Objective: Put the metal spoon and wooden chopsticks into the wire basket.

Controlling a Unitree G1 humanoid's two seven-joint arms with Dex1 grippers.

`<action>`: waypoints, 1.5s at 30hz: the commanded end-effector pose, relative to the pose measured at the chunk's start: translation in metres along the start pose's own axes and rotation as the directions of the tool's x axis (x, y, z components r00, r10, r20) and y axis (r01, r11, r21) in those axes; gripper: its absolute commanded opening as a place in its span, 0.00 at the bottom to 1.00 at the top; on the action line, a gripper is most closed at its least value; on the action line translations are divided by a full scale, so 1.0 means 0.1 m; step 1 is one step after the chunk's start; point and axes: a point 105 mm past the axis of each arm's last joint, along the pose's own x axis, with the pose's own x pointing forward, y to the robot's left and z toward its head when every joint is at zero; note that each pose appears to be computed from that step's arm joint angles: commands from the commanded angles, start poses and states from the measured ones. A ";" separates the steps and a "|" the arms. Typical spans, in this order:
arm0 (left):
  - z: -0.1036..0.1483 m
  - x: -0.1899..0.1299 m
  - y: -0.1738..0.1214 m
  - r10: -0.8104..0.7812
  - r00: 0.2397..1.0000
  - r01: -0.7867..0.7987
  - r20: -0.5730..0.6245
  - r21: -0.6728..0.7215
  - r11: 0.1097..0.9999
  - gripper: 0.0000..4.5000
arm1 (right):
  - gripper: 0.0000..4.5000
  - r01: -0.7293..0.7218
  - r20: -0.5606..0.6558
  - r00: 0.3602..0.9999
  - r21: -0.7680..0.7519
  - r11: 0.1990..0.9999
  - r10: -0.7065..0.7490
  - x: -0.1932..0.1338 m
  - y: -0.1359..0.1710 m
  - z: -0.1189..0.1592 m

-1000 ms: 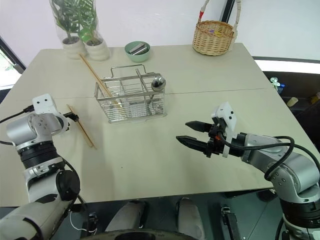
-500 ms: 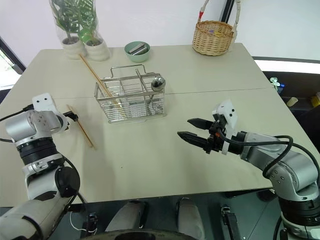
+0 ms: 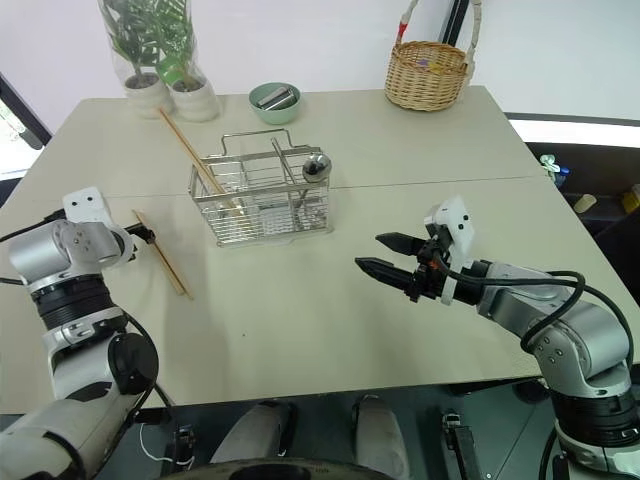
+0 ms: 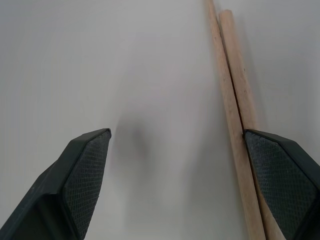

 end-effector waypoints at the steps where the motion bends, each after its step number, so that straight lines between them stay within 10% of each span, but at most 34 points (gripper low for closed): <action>1: -0.09 0.08 -0.05 -0.002 0.999 0.003 -0.045 0.017 1.000 1.00 | 0.76 0.013 0.036 0.999 -0.038 0.999 -0.011 -0.02 -0.01 0.12; 15: 0.02 0.15 -0.25 -0.042 0.998 0.042 -0.055 -0.011 0.999 1.00 | 0.76 0.043 0.050 0.998 -0.035 0.998 -0.041 0.01 -0.05 0.11; 26: 0.01 0.16 -0.33 -0.065 0.996 0.060 -0.066 -0.067 0.996 0.01 | 0.77 0.037 0.044 0.998 -0.035 0.999 -0.035 -0.02 -0.03 0.10; 37: 0.02 0.14 -0.35 -0.073 0.995 0.068 -0.062 -0.079 0.995 0.01 | 0.77 0.003 0.022 1.000 -0.042 0.999 -0.002 -0.06 0.00 0.08; 45: 0.72 -0.14 -0.44 -0.217 0.933 0.258 0.286 -0.112 0.960 0.01 | 0.77 -0.026 -0.008 1.000 -0.075 0.997 0.025 -0.09 0.01 0.12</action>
